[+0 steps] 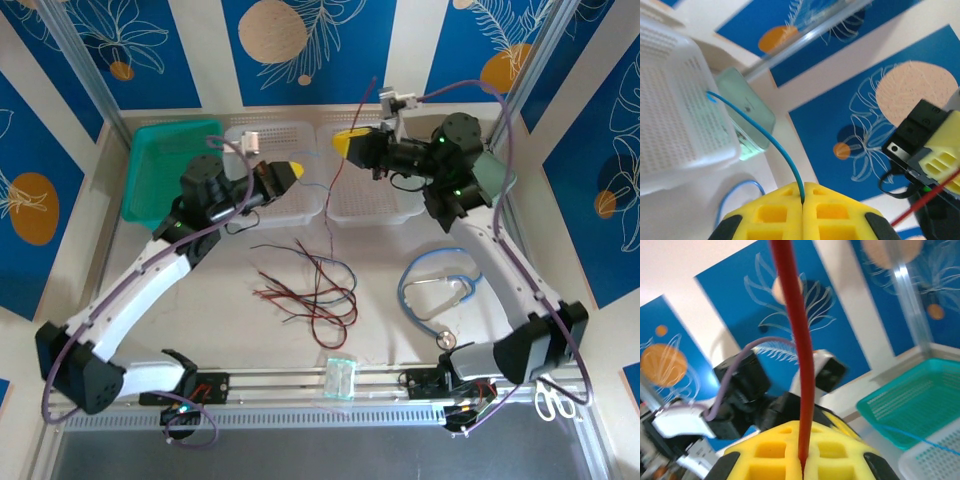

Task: Untangle the cables

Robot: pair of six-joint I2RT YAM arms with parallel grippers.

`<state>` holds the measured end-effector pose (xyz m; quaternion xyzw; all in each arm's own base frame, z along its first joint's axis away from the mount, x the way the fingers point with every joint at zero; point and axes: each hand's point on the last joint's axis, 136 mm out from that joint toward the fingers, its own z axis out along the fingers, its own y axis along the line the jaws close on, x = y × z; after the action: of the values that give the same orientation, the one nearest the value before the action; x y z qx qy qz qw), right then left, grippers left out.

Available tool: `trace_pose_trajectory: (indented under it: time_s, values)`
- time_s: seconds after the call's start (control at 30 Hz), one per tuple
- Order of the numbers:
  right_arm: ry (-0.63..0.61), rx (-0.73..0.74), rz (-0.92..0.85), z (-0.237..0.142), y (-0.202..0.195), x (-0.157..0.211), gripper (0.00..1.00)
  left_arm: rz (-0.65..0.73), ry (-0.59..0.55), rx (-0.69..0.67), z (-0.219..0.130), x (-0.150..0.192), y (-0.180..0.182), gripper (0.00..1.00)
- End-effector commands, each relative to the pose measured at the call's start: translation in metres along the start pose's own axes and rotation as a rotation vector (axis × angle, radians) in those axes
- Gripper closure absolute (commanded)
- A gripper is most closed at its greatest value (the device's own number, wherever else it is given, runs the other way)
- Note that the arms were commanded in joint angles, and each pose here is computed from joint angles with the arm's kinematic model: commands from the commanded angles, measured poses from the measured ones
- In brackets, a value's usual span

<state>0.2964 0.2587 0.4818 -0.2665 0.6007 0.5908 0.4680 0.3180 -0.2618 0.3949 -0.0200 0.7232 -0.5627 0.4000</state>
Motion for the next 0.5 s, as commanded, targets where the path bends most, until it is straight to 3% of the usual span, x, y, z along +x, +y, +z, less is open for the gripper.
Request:
trace_pose_trajectory:
  time_s: [0.0,0.23,0.47]
  values:
    - [-0.110,0.262,0.064,-0.025,-0.023,-0.006,1.00,0.085,-0.211,-0.056,-0.033,-0.033,-0.002,1.00]
    - [-0.346,0.711,0.038,-0.099,-0.053,-0.025,1.00,0.136,-0.513,-0.305,-0.106,-0.062,0.027,1.00]
    - [-0.514,0.967,0.052,-0.168,-0.058,-0.034,1.00,0.077,-0.870,-0.496,-0.202,-0.073,0.059,1.00]
